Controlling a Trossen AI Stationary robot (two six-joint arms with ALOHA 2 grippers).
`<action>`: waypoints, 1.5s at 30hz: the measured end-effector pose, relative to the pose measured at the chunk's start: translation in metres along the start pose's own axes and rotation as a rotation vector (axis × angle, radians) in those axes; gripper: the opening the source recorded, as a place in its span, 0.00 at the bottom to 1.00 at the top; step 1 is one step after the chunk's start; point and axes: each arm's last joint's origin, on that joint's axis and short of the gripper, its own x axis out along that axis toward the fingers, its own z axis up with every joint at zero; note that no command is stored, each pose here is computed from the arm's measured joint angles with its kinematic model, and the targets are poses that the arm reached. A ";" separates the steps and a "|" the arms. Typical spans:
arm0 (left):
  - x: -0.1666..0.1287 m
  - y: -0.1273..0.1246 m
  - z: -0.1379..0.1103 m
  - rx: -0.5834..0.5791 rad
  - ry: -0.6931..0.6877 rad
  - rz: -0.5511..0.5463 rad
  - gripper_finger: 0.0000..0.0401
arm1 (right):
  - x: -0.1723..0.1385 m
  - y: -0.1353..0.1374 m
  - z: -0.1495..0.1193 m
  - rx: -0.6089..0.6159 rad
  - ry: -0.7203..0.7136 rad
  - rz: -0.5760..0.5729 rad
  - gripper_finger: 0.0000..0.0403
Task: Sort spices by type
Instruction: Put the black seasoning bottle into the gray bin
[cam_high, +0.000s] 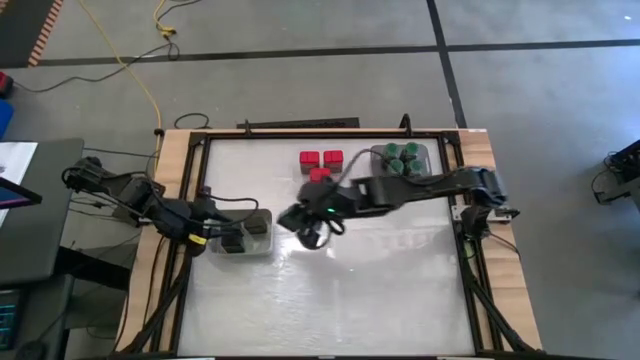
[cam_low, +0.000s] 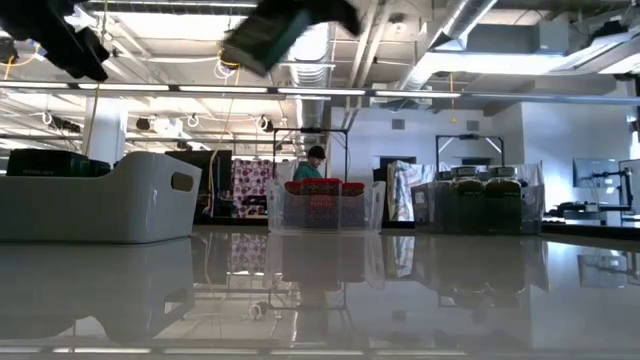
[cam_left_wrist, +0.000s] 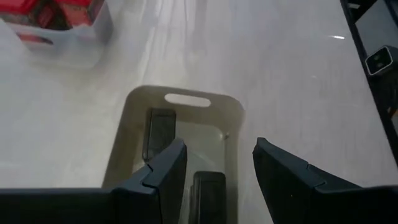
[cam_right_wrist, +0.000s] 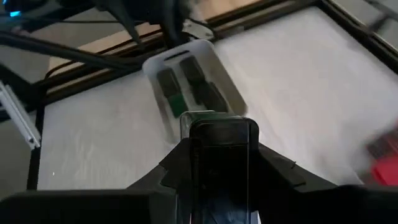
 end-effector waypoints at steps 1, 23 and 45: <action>0.001 0.000 0.000 -0.010 0.006 0.001 0.44 | 0.007 0.002 0.005 -0.020 0.004 0.011 0.36; 0.023 -0.012 0.005 -0.070 0.077 0.031 0.44 | 0.098 0.022 -0.069 -0.249 0.525 -0.034 0.36; 0.042 -0.022 0.015 -0.058 0.033 0.063 0.44 | 0.047 0.018 -0.051 -0.298 0.542 -0.119 0.63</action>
